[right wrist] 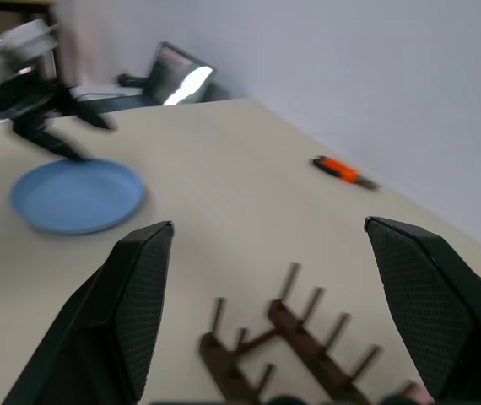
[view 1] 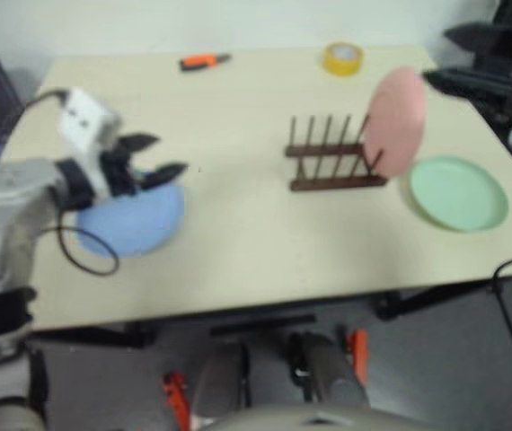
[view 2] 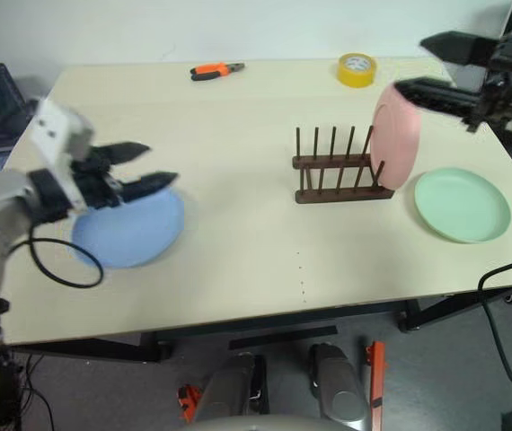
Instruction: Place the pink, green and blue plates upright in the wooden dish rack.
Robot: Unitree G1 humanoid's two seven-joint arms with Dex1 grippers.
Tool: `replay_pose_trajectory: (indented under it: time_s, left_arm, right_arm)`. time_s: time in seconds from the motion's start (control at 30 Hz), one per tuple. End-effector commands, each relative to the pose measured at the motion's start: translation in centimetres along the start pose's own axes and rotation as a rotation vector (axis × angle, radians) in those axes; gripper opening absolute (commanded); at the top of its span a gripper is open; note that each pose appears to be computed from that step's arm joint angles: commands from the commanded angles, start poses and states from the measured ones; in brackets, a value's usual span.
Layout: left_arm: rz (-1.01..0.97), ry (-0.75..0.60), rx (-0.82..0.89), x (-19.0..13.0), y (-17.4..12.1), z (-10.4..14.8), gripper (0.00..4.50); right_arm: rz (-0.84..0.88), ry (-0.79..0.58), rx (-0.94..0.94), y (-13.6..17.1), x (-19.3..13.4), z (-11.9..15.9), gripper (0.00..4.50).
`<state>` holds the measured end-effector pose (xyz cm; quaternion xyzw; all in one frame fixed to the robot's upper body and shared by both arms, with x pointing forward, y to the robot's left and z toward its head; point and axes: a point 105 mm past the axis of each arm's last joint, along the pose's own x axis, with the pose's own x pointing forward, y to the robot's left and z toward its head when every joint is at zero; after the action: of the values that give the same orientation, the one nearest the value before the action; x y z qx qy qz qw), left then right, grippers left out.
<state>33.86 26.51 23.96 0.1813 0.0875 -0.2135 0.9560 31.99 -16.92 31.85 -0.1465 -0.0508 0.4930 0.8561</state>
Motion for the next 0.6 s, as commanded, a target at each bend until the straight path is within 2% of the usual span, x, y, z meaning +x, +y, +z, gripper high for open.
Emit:
replay_pose_trajectory:
  time_s: [0.03, 0.17, 0.33, 0.57, 0.6]
  left_arm:
    - [0.086, -0.005, -0.004, -1.3, 2.0, 0.3, 3.63]
    - [0.11, 0.018, -0.018, -2.0, 2.2, -0.5, 3.63]
    - [0.133, 0.051, -0.038, -3.0, 2.5, -1.6, 3.63]
    - [-0.035, -0.019, -0.009, -3.1, -0.9, -0.4, 3.63]
    - [-0.084, -0.029, 0.0, -3.2, -1.9, -0.2, 3.63]
  right_arm:
    - [0.08, 0.033, 0.002, 2.4, 2.3, -1.6, 3.93]
    - [0.137, 0.034, 0.019, 4.1, 4.4, -2.3, 3.93]
    - [0.161, 0.071, 0.014, 4.6, 5.0, -3.2, 3.93]
    - [0.073, 0.216, -0.029, 2.3, 2.6, -4.8, 3.93]
    - [0.017, 0.253, -0.011, 1.2, 1.2, -5.1, 3.93]
